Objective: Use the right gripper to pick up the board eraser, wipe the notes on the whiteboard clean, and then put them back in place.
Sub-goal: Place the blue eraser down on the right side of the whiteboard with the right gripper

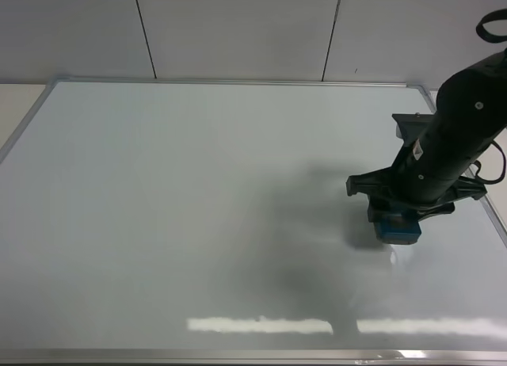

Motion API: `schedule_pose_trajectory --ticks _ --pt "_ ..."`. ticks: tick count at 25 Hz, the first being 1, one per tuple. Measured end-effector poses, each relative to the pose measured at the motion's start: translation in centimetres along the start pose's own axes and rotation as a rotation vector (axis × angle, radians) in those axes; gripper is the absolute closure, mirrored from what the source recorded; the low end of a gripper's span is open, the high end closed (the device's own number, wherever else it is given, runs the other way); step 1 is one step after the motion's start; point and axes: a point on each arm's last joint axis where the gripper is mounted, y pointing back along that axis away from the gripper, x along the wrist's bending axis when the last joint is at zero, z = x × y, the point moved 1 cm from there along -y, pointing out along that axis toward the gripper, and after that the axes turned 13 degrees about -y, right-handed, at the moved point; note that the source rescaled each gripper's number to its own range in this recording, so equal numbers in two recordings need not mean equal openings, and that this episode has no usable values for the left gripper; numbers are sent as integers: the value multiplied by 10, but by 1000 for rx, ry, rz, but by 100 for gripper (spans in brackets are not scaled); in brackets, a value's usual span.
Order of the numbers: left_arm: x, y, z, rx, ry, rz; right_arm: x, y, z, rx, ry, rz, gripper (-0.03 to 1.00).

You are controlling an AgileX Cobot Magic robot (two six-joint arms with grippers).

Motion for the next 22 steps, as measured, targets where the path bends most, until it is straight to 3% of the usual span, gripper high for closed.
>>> schedule_pose_trajectory --ticks 22 --pt "0 0 0 0 0 0 -9 -14 -9 -37 124 18 91"
